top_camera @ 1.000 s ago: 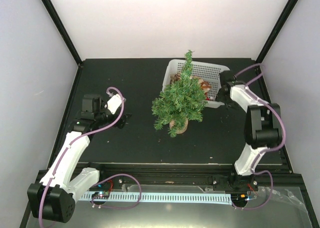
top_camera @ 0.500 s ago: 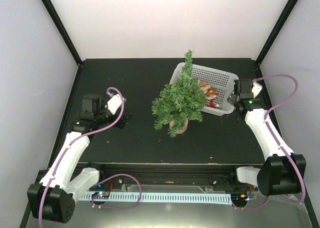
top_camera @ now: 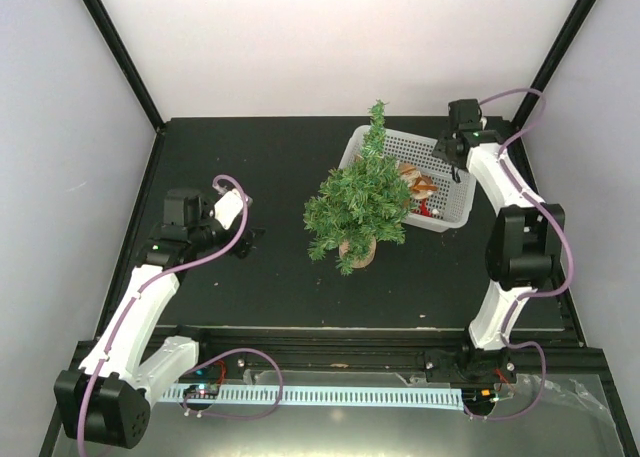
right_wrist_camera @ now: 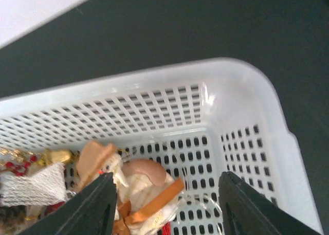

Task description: Decorate the small christmas tree

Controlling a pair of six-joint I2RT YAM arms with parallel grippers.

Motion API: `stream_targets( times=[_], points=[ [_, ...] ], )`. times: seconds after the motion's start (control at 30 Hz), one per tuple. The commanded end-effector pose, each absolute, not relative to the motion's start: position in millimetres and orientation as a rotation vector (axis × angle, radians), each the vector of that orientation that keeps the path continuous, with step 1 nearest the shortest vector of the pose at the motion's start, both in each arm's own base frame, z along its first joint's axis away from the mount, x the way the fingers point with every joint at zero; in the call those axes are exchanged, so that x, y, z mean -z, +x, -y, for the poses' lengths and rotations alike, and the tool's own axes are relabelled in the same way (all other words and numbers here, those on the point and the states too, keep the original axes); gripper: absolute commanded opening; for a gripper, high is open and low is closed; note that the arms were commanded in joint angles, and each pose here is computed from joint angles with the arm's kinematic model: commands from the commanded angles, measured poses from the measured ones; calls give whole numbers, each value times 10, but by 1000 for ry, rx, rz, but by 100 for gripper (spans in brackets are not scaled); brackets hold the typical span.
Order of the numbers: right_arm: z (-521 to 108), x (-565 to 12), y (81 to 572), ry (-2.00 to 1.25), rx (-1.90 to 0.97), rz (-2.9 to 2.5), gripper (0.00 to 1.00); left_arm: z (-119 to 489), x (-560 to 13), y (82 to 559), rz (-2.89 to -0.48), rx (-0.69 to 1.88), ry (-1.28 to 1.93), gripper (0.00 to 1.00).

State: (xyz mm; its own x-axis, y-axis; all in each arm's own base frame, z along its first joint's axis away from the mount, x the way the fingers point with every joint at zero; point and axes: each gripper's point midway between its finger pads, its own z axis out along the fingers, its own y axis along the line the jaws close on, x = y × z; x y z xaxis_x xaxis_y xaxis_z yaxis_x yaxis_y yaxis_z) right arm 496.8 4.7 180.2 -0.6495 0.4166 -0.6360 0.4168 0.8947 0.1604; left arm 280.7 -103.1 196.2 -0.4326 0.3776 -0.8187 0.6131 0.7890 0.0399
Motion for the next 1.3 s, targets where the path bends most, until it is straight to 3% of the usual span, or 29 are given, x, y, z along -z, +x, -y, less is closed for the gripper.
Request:
stream_targets(
  times=[0.0, 0.23, 0.5, 0.8, 1.07, 1.2, 1.27],
  points=[
    [-53, -1517, 4835, 645, -64, -2426, 52, 1008, -2042, 2791, -2062, 325, 720, 99],
    [226, -1160, 4500, 767, -25, -2448, 46, 1008, -2052, 2775, -2053, 329, 720, 99],
    [646, -975, 3791, 895, 168, -2428, 42, 1026, -2068, 2758, -2036, 343, 726, 99],
    [350, -1013, 3044, 876, 64, -2375, 37, 1064, -2058, 2752, -2038, 373, 736, 99],
    [-597, -1271, 3028, 640, -132, -2416, 36, 1056, -2054, 2777, -2045, 367, 729, 99],
    [-465, -1681, 3288, 626, -29, -2307, 39, 1040, -2033, 2778, -2054, 358, 725, 99],
    [-271, -1900, 3435, 647, 29, -2253, 49, 1034, -2030, 2776, -2053, 354, 724, 99]
  ],
)
